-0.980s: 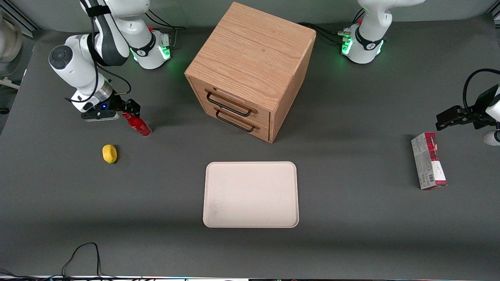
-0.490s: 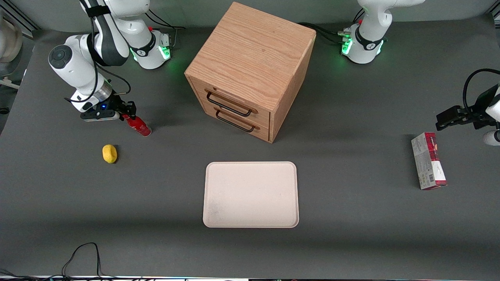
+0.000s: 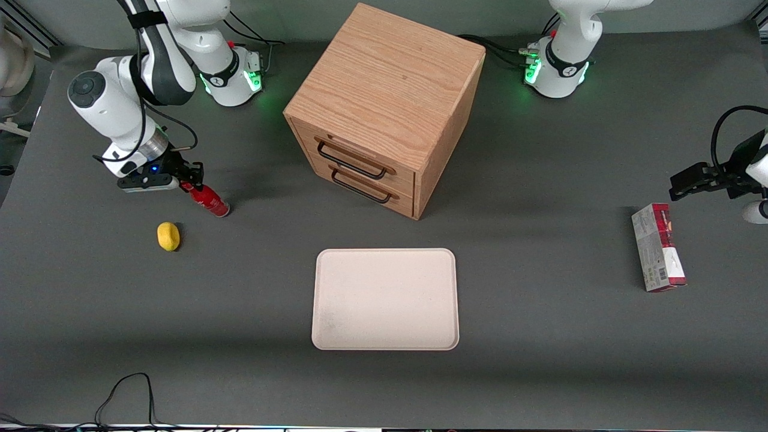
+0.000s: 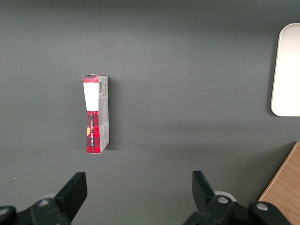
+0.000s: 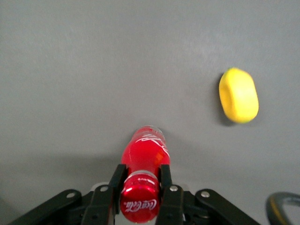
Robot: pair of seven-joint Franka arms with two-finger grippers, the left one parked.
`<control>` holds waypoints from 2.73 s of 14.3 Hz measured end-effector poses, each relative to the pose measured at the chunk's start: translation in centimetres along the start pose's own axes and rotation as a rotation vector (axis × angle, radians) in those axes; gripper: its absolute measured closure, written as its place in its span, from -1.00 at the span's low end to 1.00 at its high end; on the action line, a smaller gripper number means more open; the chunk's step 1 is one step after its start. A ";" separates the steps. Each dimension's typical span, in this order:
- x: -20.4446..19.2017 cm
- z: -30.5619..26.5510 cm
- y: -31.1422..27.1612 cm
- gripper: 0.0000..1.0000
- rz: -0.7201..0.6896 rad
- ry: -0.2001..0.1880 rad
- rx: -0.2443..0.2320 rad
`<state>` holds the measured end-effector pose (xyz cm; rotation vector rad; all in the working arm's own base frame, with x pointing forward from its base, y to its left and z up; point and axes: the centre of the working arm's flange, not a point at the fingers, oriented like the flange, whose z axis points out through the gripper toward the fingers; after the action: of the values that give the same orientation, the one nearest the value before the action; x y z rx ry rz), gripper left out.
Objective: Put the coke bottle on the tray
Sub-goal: 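Lift the bottle and carry it with the right gripper over the white tray, then lower the bottle onto the tray and open the right gripper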
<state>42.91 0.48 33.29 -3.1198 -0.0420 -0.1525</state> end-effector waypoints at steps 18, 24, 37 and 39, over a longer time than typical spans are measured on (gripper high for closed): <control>21.2 -23.9 -10.8 0.32 0.022 -0.143 0.030; 24.0 -22.3 -23.4 0.32 0.066 -0.100 0.087; 28.5 0.2 -33.8 0.32 0.088 0.091 0.047; 28.8 3.6 -33.7 0.32 0.088 0.090 0.042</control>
<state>70.97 34.94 33.06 -3.0619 0.0915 -0.2857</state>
